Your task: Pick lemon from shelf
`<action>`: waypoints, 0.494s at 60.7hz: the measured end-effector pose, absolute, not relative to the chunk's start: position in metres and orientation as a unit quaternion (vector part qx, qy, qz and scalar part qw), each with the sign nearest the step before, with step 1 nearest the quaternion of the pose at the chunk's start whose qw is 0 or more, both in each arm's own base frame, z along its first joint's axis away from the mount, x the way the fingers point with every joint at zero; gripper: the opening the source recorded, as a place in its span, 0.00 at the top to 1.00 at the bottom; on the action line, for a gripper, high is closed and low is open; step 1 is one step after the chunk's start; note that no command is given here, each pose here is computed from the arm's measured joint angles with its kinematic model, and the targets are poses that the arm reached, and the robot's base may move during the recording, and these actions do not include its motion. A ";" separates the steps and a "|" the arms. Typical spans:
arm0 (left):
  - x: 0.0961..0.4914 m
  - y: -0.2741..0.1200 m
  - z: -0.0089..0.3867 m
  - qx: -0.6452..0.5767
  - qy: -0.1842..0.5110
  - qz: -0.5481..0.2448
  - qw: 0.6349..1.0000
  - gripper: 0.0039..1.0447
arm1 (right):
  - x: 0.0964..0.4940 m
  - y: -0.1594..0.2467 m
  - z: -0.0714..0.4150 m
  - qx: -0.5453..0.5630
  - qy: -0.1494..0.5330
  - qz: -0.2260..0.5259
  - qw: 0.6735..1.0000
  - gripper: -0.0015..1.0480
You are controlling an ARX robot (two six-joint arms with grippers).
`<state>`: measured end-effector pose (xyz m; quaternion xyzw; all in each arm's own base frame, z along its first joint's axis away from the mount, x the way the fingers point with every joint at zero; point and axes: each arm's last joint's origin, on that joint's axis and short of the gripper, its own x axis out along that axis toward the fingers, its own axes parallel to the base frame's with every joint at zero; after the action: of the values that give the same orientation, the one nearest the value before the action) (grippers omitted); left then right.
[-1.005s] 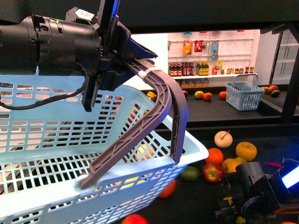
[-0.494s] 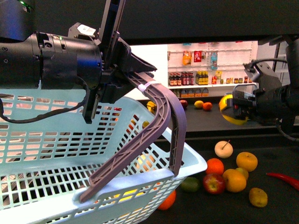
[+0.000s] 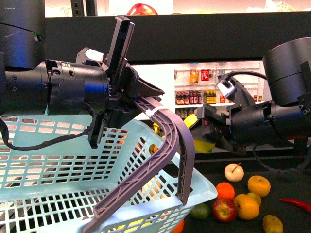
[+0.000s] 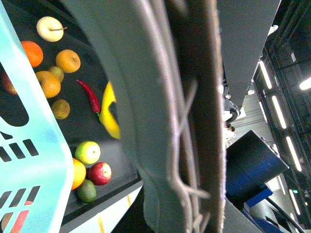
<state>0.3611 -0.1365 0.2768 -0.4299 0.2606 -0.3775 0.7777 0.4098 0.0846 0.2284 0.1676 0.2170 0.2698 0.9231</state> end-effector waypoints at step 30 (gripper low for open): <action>0.361 -0.137 0.277 -0.430 0.261 -0.377 0.778 0.93 | 0.401 0.133 0.204 0.152 0.251 0.300 0.907 0.55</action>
<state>0.3611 -0.1365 0.2768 -0.4299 0.2606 -0.3775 0.7777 0.4011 0.1329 0.2043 0.1523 0.2513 0.3005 0.9074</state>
